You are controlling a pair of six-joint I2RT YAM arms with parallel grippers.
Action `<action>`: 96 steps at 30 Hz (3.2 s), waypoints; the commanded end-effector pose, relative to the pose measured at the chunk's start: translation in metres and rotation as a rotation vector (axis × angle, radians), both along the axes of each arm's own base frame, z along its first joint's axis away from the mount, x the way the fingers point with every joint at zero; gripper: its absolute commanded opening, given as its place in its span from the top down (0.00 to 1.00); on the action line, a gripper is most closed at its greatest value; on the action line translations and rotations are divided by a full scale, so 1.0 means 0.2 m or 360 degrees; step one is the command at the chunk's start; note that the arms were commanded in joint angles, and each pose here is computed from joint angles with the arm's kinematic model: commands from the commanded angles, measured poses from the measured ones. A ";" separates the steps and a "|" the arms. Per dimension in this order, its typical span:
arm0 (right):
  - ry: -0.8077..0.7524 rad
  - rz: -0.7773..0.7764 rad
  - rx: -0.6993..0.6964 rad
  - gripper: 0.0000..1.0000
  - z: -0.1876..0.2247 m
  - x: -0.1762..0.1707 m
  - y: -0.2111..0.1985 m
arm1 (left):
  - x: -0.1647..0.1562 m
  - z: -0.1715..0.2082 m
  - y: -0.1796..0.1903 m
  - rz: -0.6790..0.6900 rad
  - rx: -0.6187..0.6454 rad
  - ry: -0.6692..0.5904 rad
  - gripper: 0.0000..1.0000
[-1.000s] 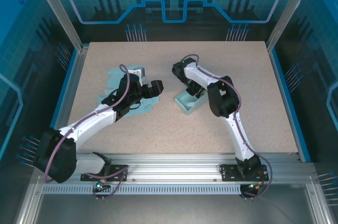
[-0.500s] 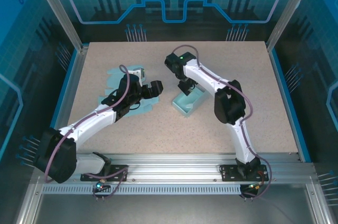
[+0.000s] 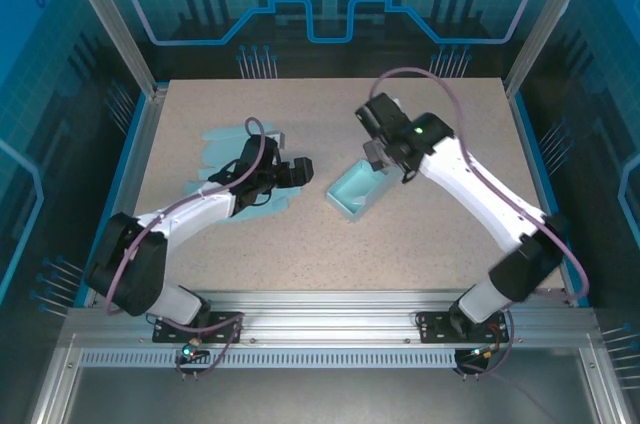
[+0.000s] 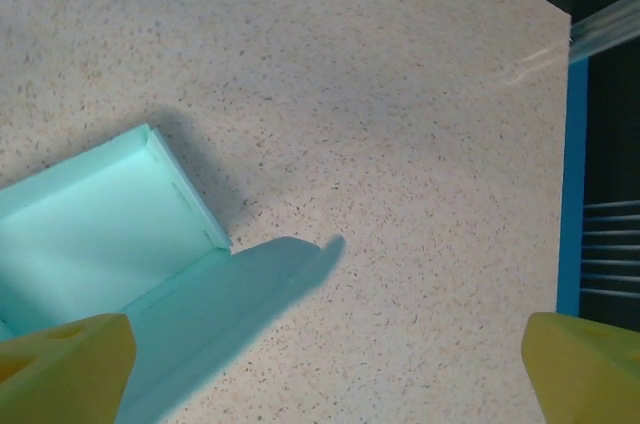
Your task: Fold the paper box
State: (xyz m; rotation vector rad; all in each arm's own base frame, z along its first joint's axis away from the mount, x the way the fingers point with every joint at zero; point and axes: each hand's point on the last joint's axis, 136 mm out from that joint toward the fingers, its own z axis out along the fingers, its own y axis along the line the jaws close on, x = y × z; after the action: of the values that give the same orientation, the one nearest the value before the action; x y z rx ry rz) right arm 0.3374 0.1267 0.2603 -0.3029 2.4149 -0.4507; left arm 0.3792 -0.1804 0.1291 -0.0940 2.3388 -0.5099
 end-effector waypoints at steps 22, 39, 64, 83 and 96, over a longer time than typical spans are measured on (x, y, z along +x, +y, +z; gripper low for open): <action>0.0043 -0.0786 0.0903 0.00 -0.67 -0.42 -0.46 | 0.27 -0.38 -0.23 -0.0303 0.0840 0.0104 0.18; 0.0130 -0.0878 0.0867 0.00 -0.76 -0.35 -0.54 | -0.23 -0.46 -0.51 -0.0508 0.0499 0.0238 0.16; -0.0139 -0.1282 0.0668 0.00 -0.55 -0.55 -0.83 | 0.03 -0.09 -0.89 -0.1083 0.0530 -0.0349 0.17; -0.0242 -0.1297 0.0688 0.00 -0.52 -0.58 -0.86 | 0.21 -0.39 -0.97 -0.1222 0.0747 -0.0034 0.29; -0.0202 -0.1112 0.0808 0.00 -0.52 -0.52 -0.76 | 0.18 -0.44 -0.89 -0.1028 0.0712 -0.0026 0.49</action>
State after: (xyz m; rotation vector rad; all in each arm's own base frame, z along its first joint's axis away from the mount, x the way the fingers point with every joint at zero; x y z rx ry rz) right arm 0.2286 -0.0311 0.1563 0.8120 2.3554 -0.1792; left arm 0.4168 -0.3647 0.0341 0.9550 2.3807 -0.2819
